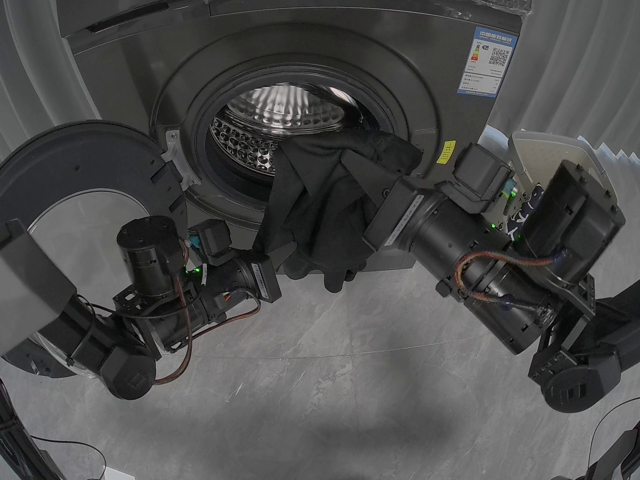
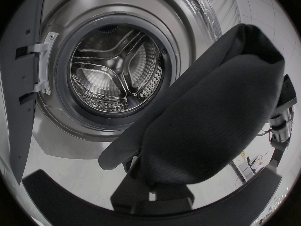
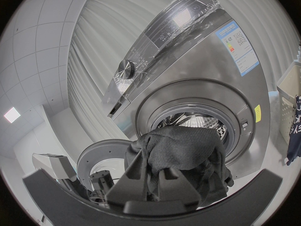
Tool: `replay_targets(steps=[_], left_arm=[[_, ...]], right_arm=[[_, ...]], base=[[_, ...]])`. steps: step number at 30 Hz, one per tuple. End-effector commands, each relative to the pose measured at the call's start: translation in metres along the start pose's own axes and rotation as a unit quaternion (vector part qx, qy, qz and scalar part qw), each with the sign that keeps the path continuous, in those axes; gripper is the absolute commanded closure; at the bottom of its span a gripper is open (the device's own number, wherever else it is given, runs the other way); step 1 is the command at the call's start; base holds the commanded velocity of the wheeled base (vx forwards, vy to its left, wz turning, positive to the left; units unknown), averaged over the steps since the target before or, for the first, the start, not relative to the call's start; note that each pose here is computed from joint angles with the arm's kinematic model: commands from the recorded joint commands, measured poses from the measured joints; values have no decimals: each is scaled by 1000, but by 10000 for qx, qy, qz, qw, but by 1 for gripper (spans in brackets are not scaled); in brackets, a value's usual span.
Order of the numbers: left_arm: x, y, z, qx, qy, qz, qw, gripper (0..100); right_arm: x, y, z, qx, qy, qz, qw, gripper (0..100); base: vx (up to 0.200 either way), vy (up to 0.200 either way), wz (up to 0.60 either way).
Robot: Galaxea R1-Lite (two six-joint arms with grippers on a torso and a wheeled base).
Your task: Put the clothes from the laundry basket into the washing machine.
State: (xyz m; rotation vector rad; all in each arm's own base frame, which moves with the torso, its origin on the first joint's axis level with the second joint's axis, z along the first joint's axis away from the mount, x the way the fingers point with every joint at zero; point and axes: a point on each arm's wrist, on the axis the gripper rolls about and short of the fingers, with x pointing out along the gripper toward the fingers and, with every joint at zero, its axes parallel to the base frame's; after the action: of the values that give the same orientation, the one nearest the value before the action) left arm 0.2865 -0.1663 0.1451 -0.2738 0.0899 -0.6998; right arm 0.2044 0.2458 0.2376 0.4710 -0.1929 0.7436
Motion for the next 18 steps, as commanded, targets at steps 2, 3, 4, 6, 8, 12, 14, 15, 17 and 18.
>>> replay_targets(steps=[2, 3, 4, 6, 8, 12, 14, 15, 17, 18], left_arm=[[-22, -20, 15, 41, -178, -240, 9995, 100], [-30, -26, 20, 53, -243, -315, 9992, 100], [-36, -31, 23, 63, -298, -371, 9988, 100], [-47, -39, 31, 74, -417, -478, 9980, 100], [-57, -43, 37, 90, -510, -536, 9972, 100], [-72, -48, 43, 31, -604, -609, 9963, 100], [-75, -51, 44, 10, -629, -682, 9957, 100], [-76, -52, 44, 11, -634, -692, 9956, 100], [-78, -56, 47, 10, -689, -773, 9946, 100], [-78, -57, 48, 5, -708, -787, 9944, 100]], right_arm=[[0, -5, -2, -31, 38, -70, 10000, 100], [1, -8, -2, -48, 39, -108, 9999, 100], [2, -11, -3, -65, 48, -148, 9999, 100], [3, -14, -10, -90, 143, -194, 9997, 100], [5, -17, -17, -108, 236, -224, 9994, 100], [8, -18, -24, -105, 265, -161, 9995, 100], [10, -19, -27, -114, 253, -173, 9995, 100], [10, -19, -28, -115, 263, -168, 9994, 100], [11, -21, -33, -117, 301, -196, 9993, 0], [11, -22, -34, -120, 315, -201, 9992, 0]], base=[[0, 0, 0], [0, 0, 0], [0, 0, 0], [0, 0, 0], [0, 0, 0], [0, 0, 0], [0, 0, 0], [0, 0, 0], [0, 0, 0], [0, 0, 0]])
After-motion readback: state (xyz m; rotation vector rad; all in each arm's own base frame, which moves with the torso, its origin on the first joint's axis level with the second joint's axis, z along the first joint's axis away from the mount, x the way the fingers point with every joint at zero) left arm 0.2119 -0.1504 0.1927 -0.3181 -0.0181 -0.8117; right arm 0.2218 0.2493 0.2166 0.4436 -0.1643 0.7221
